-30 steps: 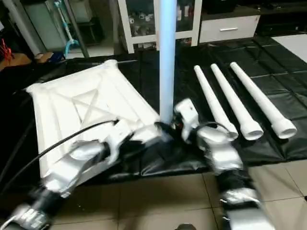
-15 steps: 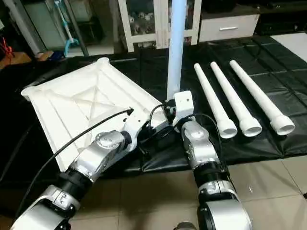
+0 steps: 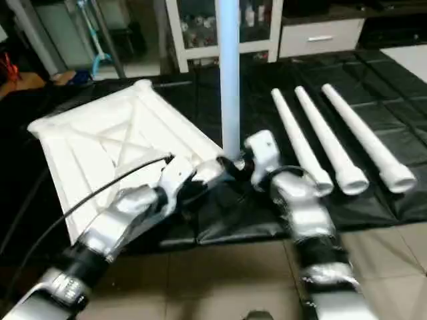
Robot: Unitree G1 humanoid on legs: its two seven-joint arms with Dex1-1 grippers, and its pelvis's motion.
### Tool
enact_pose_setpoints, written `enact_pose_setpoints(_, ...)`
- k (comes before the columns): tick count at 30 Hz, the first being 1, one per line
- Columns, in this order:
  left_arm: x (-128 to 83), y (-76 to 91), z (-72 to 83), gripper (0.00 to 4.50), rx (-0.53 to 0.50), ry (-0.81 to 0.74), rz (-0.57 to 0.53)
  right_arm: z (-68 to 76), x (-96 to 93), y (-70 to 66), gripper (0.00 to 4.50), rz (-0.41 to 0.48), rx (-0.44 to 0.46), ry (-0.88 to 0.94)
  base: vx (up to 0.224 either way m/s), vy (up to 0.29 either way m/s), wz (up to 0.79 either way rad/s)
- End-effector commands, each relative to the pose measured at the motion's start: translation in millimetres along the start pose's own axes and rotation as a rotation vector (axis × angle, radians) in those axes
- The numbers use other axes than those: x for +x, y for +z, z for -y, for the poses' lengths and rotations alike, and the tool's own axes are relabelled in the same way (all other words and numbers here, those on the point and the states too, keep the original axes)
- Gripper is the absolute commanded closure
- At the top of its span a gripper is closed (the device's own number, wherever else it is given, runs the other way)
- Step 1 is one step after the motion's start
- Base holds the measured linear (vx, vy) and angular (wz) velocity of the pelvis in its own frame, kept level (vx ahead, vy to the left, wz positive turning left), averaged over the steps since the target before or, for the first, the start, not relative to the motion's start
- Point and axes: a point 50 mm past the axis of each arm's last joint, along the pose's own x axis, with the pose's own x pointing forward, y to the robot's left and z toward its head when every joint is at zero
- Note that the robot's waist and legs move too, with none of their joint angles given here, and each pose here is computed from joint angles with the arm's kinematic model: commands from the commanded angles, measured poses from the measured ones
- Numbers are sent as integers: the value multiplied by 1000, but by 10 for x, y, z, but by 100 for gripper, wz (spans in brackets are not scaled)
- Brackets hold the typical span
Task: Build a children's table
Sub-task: Rotate leg to tighten
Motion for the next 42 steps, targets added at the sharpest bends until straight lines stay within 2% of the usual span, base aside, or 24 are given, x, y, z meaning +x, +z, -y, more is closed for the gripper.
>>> enact_pose_setpoints(1,-57,-208,67,450,-14,-60,-76,-20,-23,62,79,11,-17,73,0,0,0)
enact_pose_setpoints(6,-111,-204,126,450,-7,-141,-68,12,-98,64,37,-2,-8,119,0,0,0)
enact_pose_setpoints(7,-152,-185,188,450,9,-221,-60,16,-143,63,37,-3,11,166,0,0,0)
enact_pose_setpoints(10,-174,-169,213,450,23,-256,-58,12,-181,60,37,-1,34,220,0,0,0)
enact_pose_setpoints(20,-182,-123,236,450,26,-292,-53,-9,-201,43,37,-59,11,325,0,0,0)
enact_pose_setpoints(24,-188,-117,242,450,27,-302,-54,1,-187,69,76,-46,17,334,0,0,0)
enact_pose_setpoints(25,-192,-119,246,450,27,-305,-55,6,-187,85,97,-36,25,340,0,0,0)
enact_pose_setpoints(26,-197,-122,248,450,27,-307,-57,10,-186,96,97,-30,30,344,0,0,0)
enact_pose_setpoints(27,-197,-122,248,450,27,-307,-57,10,-186,96,115,-30,30,344,0,0,0)
enact_pose_setpoints(31,-199,-126,253,450,25,-306,-59,0,-179,92,136,-20,48,346,0,0,0)
enact_pose_setpoints(35,-188,-122,233,450,25,-282,-57,0,-139,61,178,-12,56,295,0,0,0)
enact_pose_setpoints(36,-171,-119,211,450,26,-256,-59,10,-109,45,178,-16,50,249,0,0,0)
enact_pose_setpoints(37,-168,-118,206,450,26,-251,-60,11,-103,42,190,-17,48,240,0,0,0)
enact_pose_setpoints(38,-121,-109,155,450,19,-190,-70,7,-31,6,207,-21,48,156,0,0,0)
enact_pose_setpoints(40,-107,-107,138,450,18,-172,-75,0,-10,-2,213,-17,60,136,0,0,0)
enact_pose_setpoints(42,5,-88,0,450,-8,-12,-110,-116,164,-53,232,19,151,13,0,0,0)
